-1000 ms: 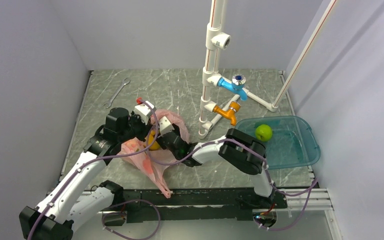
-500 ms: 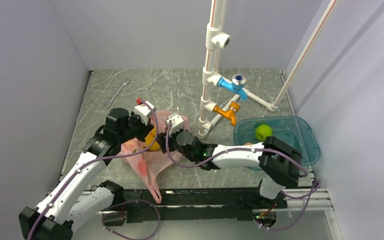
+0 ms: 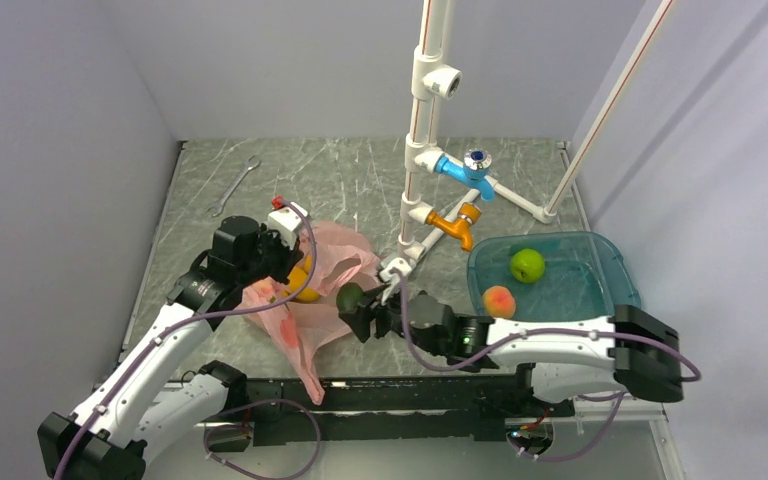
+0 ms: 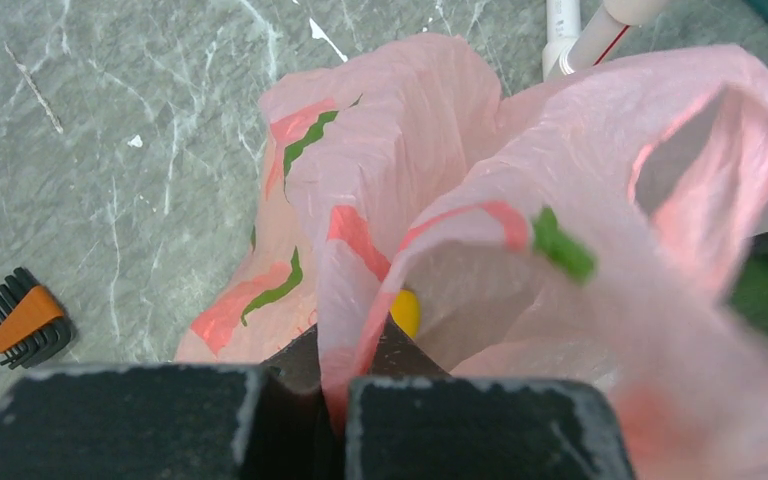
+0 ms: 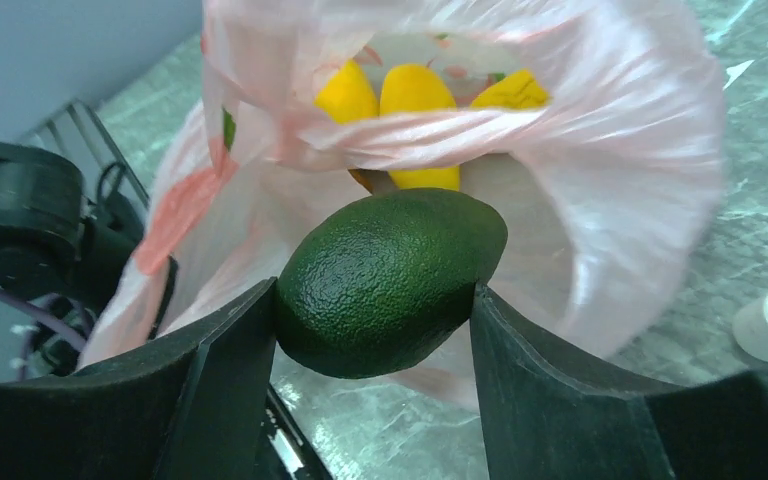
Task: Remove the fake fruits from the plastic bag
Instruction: Take out the fake fruit from the plastic bag, then place the fake fruit in the bin.
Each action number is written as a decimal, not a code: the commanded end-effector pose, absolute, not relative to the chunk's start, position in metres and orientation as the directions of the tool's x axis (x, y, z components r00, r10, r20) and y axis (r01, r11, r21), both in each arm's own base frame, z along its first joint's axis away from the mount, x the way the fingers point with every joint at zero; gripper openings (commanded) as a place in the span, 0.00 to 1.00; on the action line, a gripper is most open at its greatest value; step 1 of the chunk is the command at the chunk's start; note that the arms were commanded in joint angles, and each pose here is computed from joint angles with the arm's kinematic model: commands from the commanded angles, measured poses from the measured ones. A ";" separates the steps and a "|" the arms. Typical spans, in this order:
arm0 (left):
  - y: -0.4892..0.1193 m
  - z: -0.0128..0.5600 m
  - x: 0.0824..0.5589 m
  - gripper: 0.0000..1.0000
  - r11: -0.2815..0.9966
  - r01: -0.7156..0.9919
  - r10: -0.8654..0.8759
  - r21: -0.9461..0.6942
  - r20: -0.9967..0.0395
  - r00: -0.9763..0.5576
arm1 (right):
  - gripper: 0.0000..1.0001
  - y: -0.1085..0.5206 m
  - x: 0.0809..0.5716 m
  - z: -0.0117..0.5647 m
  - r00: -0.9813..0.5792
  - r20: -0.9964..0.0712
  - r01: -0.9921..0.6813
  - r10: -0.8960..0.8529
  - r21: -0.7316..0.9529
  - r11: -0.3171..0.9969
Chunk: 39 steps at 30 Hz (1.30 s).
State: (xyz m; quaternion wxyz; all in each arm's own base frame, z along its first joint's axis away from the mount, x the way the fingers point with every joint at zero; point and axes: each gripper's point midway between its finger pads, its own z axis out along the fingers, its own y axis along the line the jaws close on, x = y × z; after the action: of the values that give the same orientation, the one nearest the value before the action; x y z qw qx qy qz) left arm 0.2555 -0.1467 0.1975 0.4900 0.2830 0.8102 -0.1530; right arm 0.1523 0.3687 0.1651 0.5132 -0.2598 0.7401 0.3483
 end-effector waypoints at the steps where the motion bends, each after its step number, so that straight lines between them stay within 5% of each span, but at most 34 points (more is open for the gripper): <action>1: -0.149 0.218 0.261 0.00 0.801 0.597 0.283 0.032 -0.900 -0.332 | 0.00 0.352 0.145 0.197 -0.362 -0.926 -0.731 0.106 0.352 0.585; 7: -0.147 0.216 0.262 0.00 0.807 0.589 0.287 0.034 -0.895 -0.341 | 0.00 0.334 0.133 0.208 -0.358 -0.927 -0.751 0.116 0.359 0.554; 23: -0.150 0.216 0.262 0.00 0.800 0.600 0.284 0.026 -0.896 -0.340 | 0.00 0.167 0.186 0.133 -0.363 -0.897 -0.135 0.253 0.319 0.938; 30: -0.147 0.213 0.264 0.00 0.811 0.584 0.289 0.034 -0.891 -0.350 | 0.00 0.242 0.157 0.197 -0.342 -0.914 -0.602 0.217 0.391 0.696; 39: -0.146 0.215 0.263 0.00 0.812 0.583 0.285 0.038 -0.897 -0.339 | 0.00 0.135 0.191 0.170 -0.318 -0.863 -0.025 0.392 0.421 0.907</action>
State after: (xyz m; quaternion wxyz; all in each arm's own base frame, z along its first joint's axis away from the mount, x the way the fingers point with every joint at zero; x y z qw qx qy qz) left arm 0.2597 -0.1445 0.1940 0.4808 0.2786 0.8190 -0.1427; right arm 0.1794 0.1864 0.1610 0.5484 0.0040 0.7984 0.2485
